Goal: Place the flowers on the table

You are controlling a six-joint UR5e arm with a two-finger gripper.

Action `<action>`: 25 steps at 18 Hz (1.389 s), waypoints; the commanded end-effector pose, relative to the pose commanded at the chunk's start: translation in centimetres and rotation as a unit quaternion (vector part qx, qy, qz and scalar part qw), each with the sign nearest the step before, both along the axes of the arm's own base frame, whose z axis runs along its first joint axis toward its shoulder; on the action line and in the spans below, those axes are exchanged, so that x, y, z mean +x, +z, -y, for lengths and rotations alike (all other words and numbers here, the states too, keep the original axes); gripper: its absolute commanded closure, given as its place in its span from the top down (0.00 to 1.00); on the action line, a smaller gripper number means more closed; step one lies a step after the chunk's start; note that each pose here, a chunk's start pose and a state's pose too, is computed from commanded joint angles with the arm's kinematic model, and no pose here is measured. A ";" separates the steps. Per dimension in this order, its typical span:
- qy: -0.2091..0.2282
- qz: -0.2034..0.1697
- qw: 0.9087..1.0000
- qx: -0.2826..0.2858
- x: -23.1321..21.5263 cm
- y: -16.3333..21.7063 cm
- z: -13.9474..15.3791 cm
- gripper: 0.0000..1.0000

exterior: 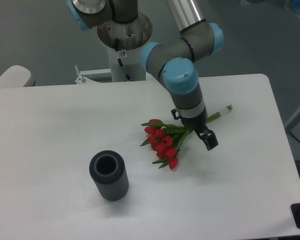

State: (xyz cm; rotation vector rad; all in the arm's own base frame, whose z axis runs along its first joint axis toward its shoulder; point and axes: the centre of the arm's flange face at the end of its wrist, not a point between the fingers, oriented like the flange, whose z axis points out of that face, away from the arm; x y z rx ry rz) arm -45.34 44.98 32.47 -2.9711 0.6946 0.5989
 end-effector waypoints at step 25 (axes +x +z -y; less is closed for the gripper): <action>-0.142 -0.012 0.989 0.030 -17.4 6.5 6.6 1.00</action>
